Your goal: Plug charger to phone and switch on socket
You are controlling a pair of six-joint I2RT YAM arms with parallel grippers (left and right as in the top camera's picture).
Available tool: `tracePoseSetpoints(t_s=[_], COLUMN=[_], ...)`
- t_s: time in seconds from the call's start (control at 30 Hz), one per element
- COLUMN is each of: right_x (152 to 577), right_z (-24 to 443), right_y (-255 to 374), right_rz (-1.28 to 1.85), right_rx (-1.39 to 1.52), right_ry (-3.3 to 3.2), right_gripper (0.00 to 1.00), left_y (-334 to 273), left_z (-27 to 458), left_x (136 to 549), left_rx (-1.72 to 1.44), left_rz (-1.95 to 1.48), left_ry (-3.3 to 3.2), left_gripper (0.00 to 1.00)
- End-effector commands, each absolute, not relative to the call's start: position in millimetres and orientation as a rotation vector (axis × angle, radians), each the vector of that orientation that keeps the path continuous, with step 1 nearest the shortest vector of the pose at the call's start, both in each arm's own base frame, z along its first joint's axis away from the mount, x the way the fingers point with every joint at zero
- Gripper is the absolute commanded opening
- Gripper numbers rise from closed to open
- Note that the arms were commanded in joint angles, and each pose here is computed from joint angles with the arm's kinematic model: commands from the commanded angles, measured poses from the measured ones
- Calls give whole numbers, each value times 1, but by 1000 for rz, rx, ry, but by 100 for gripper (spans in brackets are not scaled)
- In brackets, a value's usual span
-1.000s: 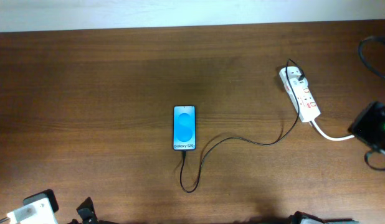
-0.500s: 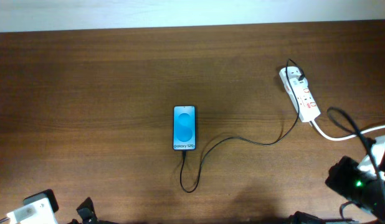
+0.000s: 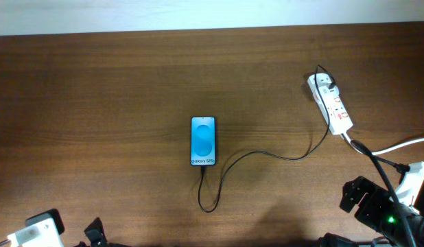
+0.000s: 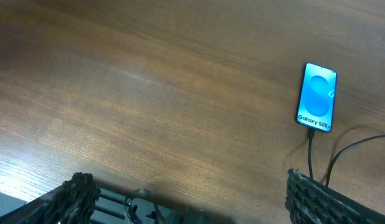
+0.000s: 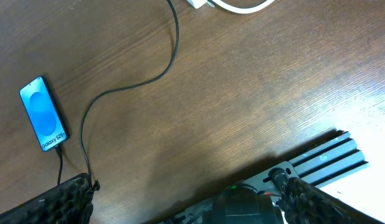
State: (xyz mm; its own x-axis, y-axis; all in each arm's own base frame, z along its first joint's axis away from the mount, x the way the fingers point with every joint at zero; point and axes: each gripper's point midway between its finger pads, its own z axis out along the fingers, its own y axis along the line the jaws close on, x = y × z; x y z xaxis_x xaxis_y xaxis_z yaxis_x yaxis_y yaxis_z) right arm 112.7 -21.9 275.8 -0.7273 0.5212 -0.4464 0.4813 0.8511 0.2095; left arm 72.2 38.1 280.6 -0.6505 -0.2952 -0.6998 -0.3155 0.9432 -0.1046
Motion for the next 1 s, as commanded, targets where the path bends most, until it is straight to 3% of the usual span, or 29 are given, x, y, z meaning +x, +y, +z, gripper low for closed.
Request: tracePoseSetpoints(t_s=[0.0, 0.23, 0.57, 0.83, 0.97], right_x=[113, 120, 121, 187, 206], right_z=[274, 282, 318, 273, 273], right_y=[-19, -18, 8, 46, 48], right_rz=[126, 124, 75, 383, 414], right_rx=[713, 640, 147, -170, -156], right_ry=[2532, 2485, 2156, 1875, 1789], right_gripper=[98, 98, 98, 98, 98], left_y=[41, 41, 41, 41, 41], left_z=[282, 282, 282, 282, 282], left_x=[72, 72, 72, 72, 72], left_rx=[-430, -430, -430, -430, -430], left_rz=[51, 51, 51, 51, 51], left_ry=[2310, 2310, 2310, 2310, 2310], left_gripper=[99, 100, 99, 99, 99])
